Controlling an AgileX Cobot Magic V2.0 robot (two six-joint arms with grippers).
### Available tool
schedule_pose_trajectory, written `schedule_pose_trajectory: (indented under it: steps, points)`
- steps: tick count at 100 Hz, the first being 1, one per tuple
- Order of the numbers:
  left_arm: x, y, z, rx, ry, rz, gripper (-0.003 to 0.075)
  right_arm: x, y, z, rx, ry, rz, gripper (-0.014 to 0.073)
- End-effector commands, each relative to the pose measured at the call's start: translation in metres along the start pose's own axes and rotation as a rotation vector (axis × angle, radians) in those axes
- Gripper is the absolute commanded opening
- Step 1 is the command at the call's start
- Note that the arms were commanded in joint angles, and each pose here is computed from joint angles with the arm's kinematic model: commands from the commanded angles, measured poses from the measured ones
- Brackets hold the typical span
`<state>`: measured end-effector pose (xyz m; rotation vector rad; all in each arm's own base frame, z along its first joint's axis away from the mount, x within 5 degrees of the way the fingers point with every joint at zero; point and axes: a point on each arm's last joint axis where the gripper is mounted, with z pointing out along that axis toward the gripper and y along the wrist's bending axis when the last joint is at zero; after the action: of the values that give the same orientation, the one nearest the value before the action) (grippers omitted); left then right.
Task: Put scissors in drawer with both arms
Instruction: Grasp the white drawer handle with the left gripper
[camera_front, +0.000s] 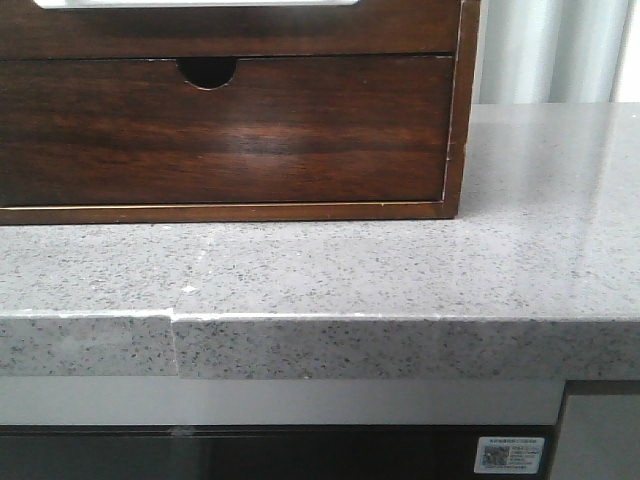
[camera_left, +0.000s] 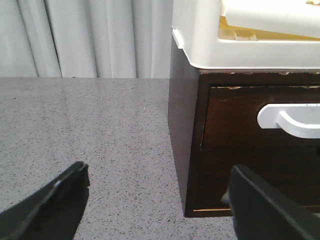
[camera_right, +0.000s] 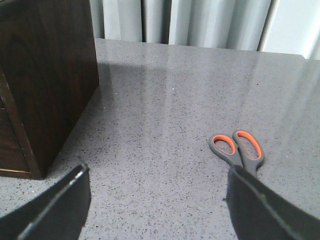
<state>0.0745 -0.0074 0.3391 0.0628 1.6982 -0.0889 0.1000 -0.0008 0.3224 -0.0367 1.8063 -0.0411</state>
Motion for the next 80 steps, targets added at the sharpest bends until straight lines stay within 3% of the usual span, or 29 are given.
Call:
schedule_pose_trajectory:
  steps: [1,12,24,37,48,66,80]
  points:
    - [-0.014,-0.001,0.000,0.008,-0.080,-0.033,0.0544,-0.019,-0.001,-0.003,0.012,-0.112,-0.013,0.0510]
    - [-0.014,-0.006,0.001,0.082,-0.100,-0.229,0.0544,-0.019,-0.001,-0.003,0.012,-0.112,-0.013,0.0510]
    - [-0.010,-0.012,0.005,0.181,-0.117,-0.592,0.0544,-0.019,-0.001,-0.003,0.012,-0.112,-0.013,0.0510]
    - [-0.002,-0.016,0.018,0.222,-0.044,-0.842,0.0544,-0.019,-0.001,-0.003,0.011,-0.112,-0.011,0.0510]
    - [0.003,-0.019,0.034,0.230,0.045,-0.959,0.0544,-0.019,-0.001,-0.003,0.011,-0.112,-0.011,0.0510]
    - [0.011,-0.028,0.059,0.263,0.208,-0.991,0.0543,-0.019,-0.001,-0.003,0.011,-0.112,-0.011,0.0510]
    - [0.007,-0.037,0.075,0.358,0.281,-1.008,0.0543,-0.019,-0.001,-0.003,0.011,-0.112,-0.011,0.0510]
